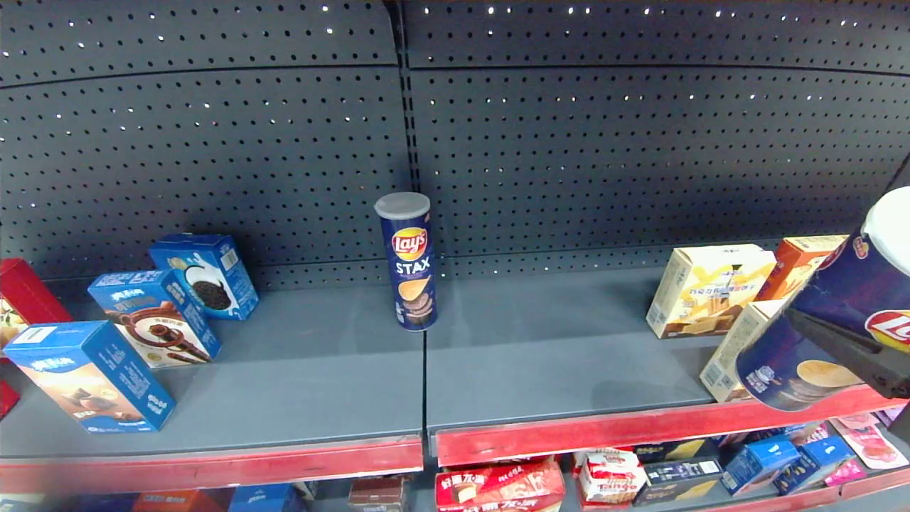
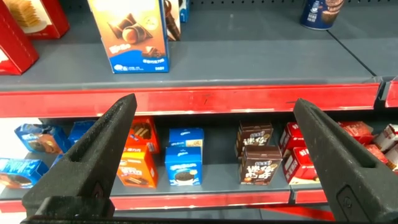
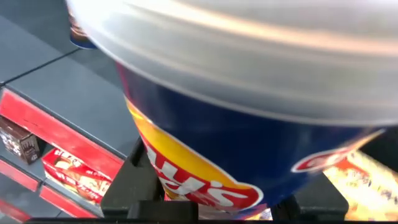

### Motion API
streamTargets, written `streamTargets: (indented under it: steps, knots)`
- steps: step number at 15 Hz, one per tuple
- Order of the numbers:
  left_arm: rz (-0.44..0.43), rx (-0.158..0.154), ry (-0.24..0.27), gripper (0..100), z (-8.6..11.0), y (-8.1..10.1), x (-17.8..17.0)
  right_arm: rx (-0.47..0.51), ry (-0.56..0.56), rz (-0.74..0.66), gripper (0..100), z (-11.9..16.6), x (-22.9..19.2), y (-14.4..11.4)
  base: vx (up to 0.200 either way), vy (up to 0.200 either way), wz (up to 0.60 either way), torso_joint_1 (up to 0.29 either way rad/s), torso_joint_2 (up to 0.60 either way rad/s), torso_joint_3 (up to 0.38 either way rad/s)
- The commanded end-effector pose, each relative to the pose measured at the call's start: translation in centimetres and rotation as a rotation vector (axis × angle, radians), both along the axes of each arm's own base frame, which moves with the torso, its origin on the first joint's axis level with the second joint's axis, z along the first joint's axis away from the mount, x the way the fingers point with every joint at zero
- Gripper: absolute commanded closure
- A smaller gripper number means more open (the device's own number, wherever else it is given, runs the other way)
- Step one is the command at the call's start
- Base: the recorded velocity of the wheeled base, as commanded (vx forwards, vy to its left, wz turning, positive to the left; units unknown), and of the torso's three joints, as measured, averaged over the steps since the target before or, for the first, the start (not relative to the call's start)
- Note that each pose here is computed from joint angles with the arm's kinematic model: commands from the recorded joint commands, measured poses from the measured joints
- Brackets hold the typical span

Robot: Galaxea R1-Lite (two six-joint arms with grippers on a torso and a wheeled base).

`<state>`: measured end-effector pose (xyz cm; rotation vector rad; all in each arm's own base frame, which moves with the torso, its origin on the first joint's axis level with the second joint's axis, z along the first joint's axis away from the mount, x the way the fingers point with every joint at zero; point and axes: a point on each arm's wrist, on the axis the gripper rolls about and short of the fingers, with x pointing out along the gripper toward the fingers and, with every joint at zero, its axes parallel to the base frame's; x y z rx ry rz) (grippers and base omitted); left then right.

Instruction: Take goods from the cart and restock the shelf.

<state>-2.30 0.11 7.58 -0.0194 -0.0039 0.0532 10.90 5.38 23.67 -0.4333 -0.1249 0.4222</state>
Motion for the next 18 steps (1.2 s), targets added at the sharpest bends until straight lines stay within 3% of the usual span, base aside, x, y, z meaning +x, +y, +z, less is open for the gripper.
streamTargets:
  steps: [1,7,8,10,12,13,14,15,16,18]
  knots:
    - [0.001,0.001,0.002,0,0.0,0.0,0.0,0.004,0.02,0.012,100,-0.2,0.2,0.7,0.0,0.0,0.0,0.0,0.0,0.0]
    - [-0.026,0.009,0.002,0,0.1,0.0,0.0,0.003,0.023,-0.038,100,-0.2,0.1,0.7,0.0,0.0,0.0,0.0,0.0,0.0]
    - [-0.038,0.036,0.003,0,0.1,-0.1,0.0,0.005,0.021,-0.063,100,-0.1,0.1,0.7,0.0,0.0,0.0,0.0,0.0,0.0]
    - [-0.084,0.059,0.007,0,0.1,-0.2,0.0,0.008,0.018,-0.086,100,-0.1,0.0,0.7,0.0,0.0,0.0,0.0,0.0,0.0]
    - [-0.092,0.065,0.016,0,0.1,-0.2,0.1,0.014,0.009,-0.1,100,0.1,-0.2,0.7,0.0,0.0,0.0,0.0,0.0,0.0]
    - [-0.121,0.064,-0.017,0,1.3,-0.2,-0.1,0.016,0.007,-0.106,100,0.2,-0.2,0.6,0.0,0.0,0.0,0.0,0.0,0.0]
    - [-0.207,0.003,-0.033,0,7.1,-0.4,0.2,0.019,0.0,-0.109,100,0.5,-0.1,0.6,0.0,0.0,0.0,0.0,0.0,0.0]
    - [-0.242,-0.061,-0.032,0,10.5,-0.5,1.2,0.019,0.001,-0.116,100,0.4,-0.1,0.7,0.0,0.0,0.0,0.0,0.0,0.0]
    - [-0.299,-0.067,-0.011,0,12.5,-0.6,2.4,0.017,0.004,-0.124,100,0.5,0.0,0.8,0.0,0.0,0.0,0.0,0.0,0.0]
    - [-0.498,-0.008,0.11,0,12.9,-1.3,6.3,0.024,-0.003,-0.129,100,0.9,0.0,1.3,0.0,0.0,0.0,0.0,0.0,0.0]
